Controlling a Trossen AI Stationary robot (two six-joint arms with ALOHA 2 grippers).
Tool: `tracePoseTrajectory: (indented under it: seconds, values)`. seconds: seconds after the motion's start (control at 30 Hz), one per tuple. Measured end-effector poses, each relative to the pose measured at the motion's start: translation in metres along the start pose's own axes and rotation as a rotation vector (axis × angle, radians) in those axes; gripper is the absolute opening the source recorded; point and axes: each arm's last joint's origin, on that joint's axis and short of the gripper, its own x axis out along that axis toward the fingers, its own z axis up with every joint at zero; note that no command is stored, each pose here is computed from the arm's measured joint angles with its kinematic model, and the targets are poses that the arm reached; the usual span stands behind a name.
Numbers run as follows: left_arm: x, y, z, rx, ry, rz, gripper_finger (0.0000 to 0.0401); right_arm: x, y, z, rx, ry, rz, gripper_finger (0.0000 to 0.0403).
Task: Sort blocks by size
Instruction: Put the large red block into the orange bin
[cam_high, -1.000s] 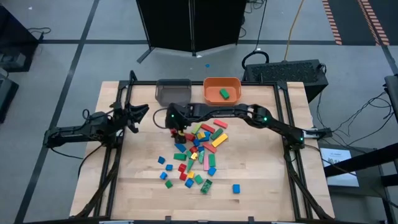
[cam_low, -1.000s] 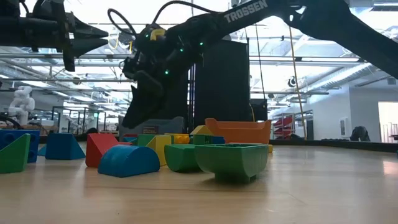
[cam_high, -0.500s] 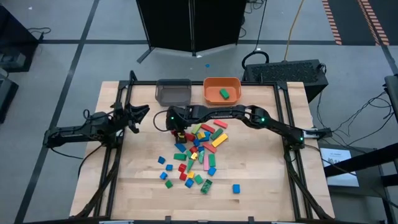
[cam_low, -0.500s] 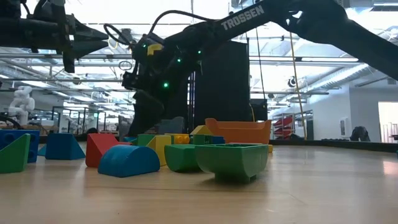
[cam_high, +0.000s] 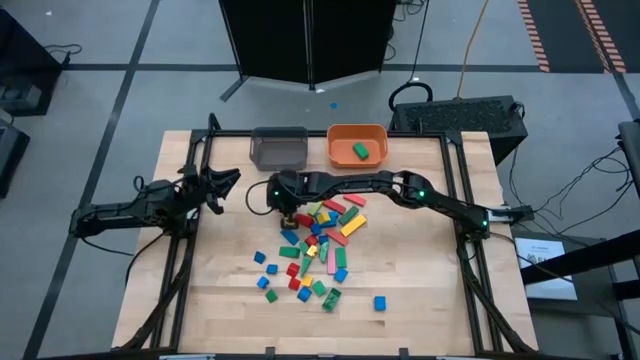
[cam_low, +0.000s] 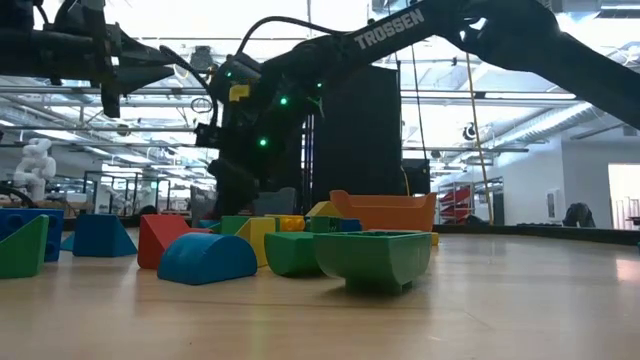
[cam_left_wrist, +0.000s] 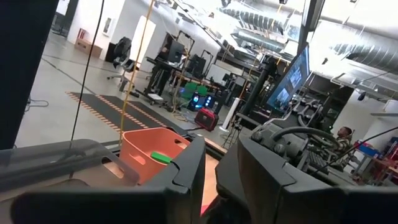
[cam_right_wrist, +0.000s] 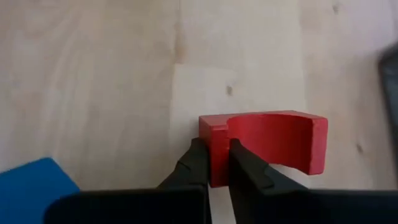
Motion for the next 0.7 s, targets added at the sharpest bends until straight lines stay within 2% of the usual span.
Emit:
tracePoseTrajectory:
  seconds: [0.17, 0.3, 0.4, 0.5, 0.57, 0.7]
  values:
    - [0.0, 0.0, 0.0, -0.001, 0.0, 0.0, 0.0095, -0.035, -0.012, 0.014, 0.071, -0.041, -0.025, 0.0018]
    - [0.0, 0.0, 0.0, 0.0, 0.0, 0.0, 0.0095, -0.086, -0.043, 0.026, 0.135, -0.086, -0.16, 0.0017]
    - [0.0, 0.0, 0.0, 0.0, 0.0, 0.0, 0.0095, -0.112, -0.069, 0.024, 0.175, -0.076, -0.231, 0.0017]
    - [0.0, 0.0, 0.0, 0.0, 0.001, 0.0, 0.0095, -0.139, -0.098, 0.011, 0.242, 0.005, -0.327, 0.0017]
    - [0.0, 0.0, 0.0, 0.001, 0.004, 0.001, 0.0095, -0.152, -0.119, -0.005, 0.301, 0.108, -0.371, 0.0017]
    - [0.0, 0.0, -0.001, 0.005, 0.014, 0.003, 0.0095, -0.155, -0.157, -0.046, 0.4, 0.339, -0.392, 0.0017]
